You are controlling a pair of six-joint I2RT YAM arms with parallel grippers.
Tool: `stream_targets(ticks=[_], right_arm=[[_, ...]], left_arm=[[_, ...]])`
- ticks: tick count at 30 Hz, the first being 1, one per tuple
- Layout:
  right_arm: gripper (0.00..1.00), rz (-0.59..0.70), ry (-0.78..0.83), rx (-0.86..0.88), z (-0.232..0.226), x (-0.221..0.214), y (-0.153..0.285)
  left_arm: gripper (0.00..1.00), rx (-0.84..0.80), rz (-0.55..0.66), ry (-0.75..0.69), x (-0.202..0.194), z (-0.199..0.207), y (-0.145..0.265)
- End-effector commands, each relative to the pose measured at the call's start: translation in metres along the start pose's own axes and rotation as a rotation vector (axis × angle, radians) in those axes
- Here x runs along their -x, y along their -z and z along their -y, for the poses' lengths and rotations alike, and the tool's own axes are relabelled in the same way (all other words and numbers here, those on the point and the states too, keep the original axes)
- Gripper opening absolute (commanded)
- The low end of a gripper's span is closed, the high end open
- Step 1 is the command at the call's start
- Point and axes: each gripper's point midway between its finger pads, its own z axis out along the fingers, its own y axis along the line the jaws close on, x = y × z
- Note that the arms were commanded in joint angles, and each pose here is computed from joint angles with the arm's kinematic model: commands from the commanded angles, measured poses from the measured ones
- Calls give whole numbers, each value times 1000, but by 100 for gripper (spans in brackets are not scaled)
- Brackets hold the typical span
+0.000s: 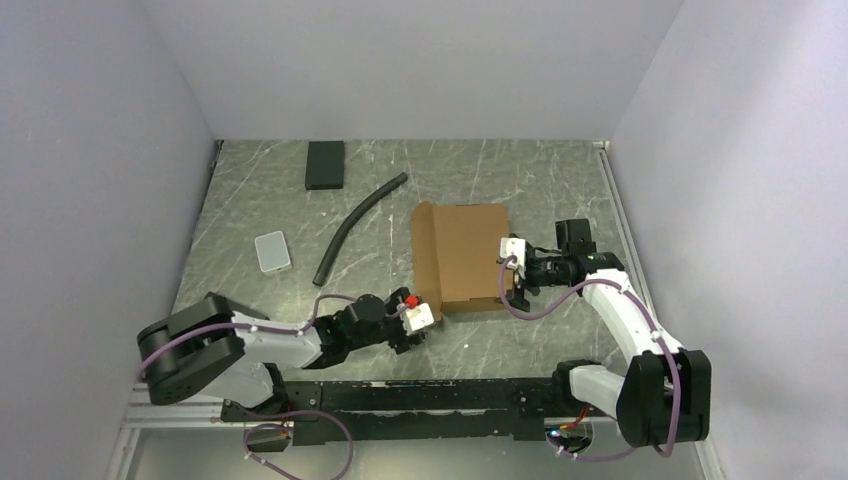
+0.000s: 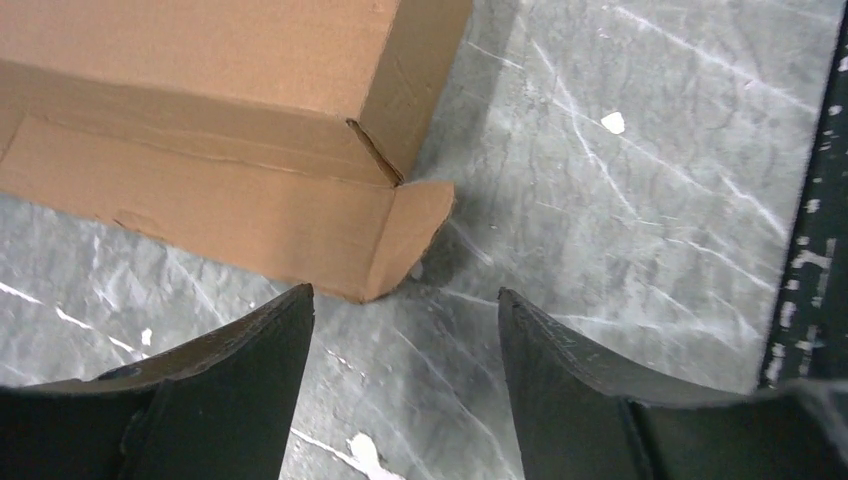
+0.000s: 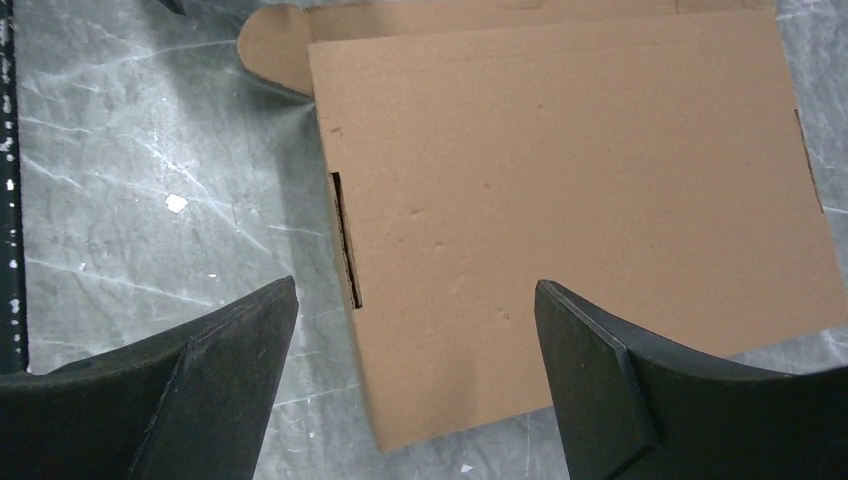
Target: Fold the paper box
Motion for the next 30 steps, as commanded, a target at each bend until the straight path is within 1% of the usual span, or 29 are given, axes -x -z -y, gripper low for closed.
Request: stream_targets(ticks=[1, 6, 11, 13, 15, 17, 27, 30], right_arm=[[92, -4, 77, -16, 9, -1, -4], [91, -7, 70, -8, 8, -2, -6], [91, -11, 60, 0, 7, -4, -7], [91, -12, 57, 2, 6, -4, -7], [91, -14, 50, 5, 6, -5, -8], [91, -18, 47, 8, 6, -5, -9], [89, -101, -29, -14, 16, -22, -16], [89, -108, -41, -17, 17, -23, -16]], left_arm=[[69, 54, 116, -78, 35, -16, -18], [62, 59, 123, -95, 31, -17, -32], [44, 83, 118, -85, 26, -21, -42], [33, 89, 107, -70, 22, -22, -44], [14, 93, 100, -46, 20, -22, -44], [0, 93, 93, -10, 18, -22, -43], [0, 29, 79, 160, 18, -18, -42], [0, -2, 20, 219, 14, -19, -43]])
